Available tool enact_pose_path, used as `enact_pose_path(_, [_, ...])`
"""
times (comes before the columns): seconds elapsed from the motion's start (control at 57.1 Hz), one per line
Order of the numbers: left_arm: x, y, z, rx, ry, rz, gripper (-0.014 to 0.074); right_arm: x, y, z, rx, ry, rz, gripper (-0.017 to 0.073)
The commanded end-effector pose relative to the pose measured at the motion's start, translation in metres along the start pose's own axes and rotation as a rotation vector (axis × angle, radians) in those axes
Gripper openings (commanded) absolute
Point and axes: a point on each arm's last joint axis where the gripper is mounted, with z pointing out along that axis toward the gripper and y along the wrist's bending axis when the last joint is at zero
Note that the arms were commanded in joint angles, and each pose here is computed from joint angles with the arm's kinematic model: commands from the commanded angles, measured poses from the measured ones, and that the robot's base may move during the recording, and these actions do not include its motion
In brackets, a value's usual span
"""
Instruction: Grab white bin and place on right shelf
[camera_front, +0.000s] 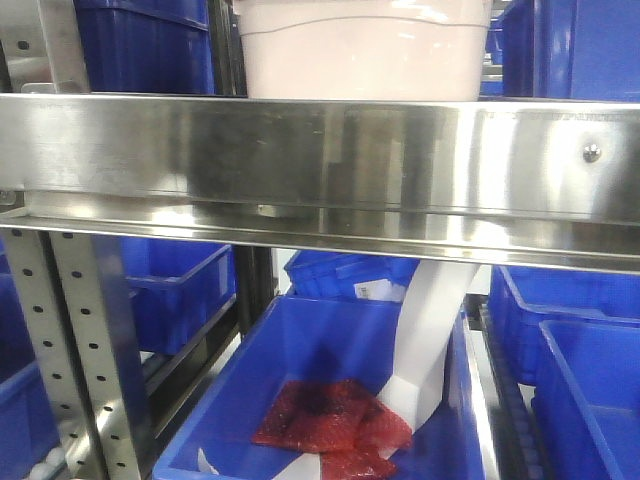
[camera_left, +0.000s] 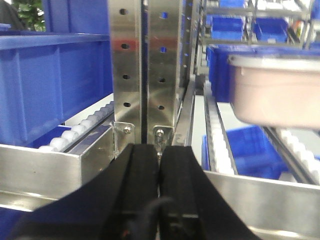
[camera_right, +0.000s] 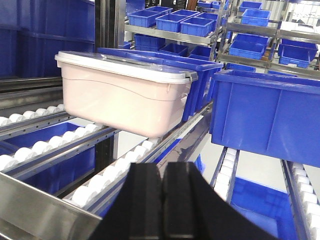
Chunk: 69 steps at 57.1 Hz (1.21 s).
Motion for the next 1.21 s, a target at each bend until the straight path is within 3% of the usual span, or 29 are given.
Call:
enact_pose_path(0.0, [-0.006,0.002,0.001,-0.009,-0.123,-0.043,-0.0119,-0.011,-0.003,-0.001,0.032,-0.055,0.021,0.0069])
enact_pose_path(0.053, [0.007,0.0,0.004,0.015,-0.109,-0.043,-0.0119,-0.011,-0.003,-0.001,0.032,-0.055,0.021,0.0069])
enact_pose_path(0.158, [0.034,-0.005,0.002,0.087,-0.138,0.024,-0.0119,-0.011,-0.003,-0.001,0.032,-0.055,0.021,0.0069])
enact_pose_path(0.298, [0.072,-0.008,-0.009,0.153,-0.148,0.018,-0.0119,-0.011,-0.003,-0.001,0.032,-0.055,0.021,0.0069])
enact_pose_path(0.49, [0.108,-0.005,-0.027,0.163,-0.205,0.003,-0.0119,-0.011,-0.003,-0.001,0.032,-0.055,0.021,0.0069])
enact_pose_path(0.613, [0.114,-0.004,-0.028,0.162,-0.156,-0.004,-0.0119,-0.011,-0.003,-0.001,0.03,-0.053,0.021,0.0069])
enact_pose_path(1.191, [0.113,-0.004,-0.029,0.163,-0.164,0.007,-0.0119,-0.011,-0.003,-0.001,0.029,-0.053,0.021,0.0069])
